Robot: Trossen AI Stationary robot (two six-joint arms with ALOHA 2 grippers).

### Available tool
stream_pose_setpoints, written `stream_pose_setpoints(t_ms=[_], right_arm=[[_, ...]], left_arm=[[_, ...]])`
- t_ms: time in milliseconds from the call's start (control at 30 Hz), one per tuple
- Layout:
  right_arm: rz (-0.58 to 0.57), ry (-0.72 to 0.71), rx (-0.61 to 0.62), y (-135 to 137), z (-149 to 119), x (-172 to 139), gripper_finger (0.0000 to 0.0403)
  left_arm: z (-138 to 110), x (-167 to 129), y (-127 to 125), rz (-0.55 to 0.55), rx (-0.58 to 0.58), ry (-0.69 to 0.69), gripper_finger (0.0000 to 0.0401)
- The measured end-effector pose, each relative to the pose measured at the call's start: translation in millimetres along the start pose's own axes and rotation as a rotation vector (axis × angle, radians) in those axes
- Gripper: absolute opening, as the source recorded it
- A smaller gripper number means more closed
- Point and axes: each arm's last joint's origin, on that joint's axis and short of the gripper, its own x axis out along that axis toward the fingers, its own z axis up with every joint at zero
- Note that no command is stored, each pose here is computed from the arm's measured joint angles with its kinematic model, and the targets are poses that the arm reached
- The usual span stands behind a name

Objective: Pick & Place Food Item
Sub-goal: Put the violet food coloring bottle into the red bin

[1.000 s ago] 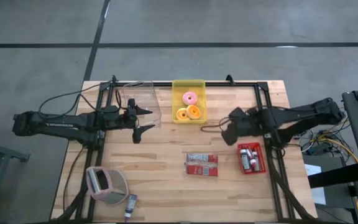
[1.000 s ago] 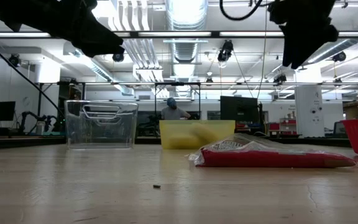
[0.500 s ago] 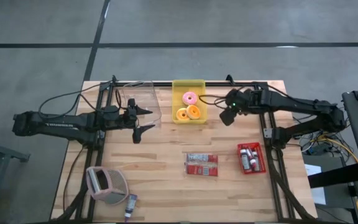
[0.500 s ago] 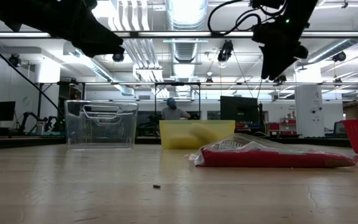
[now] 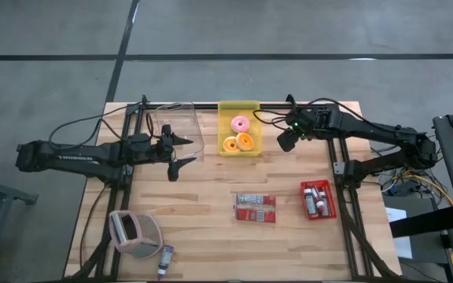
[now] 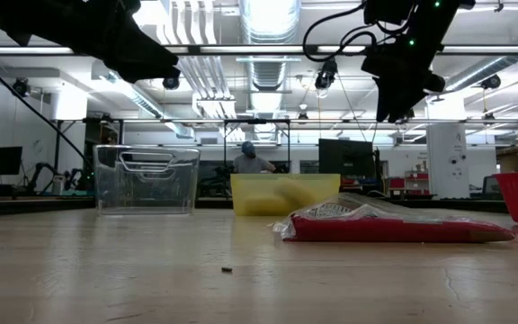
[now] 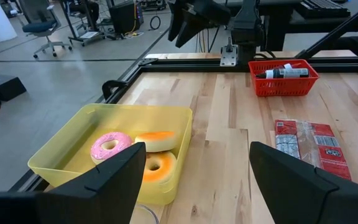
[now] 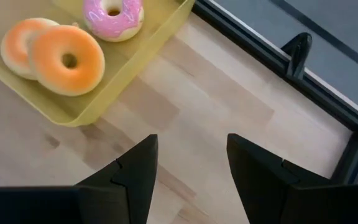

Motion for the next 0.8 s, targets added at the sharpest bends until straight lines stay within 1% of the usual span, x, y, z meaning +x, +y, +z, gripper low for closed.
stream_pose_setpoints(t_ms=[800], right_arm=[[-0.001,-0.003,0.009,0.4,0.2,0.1,0.0189]], left_arm=[[-0.6,0.0,0.0,0.000,0.001,0.006,0.0293]])
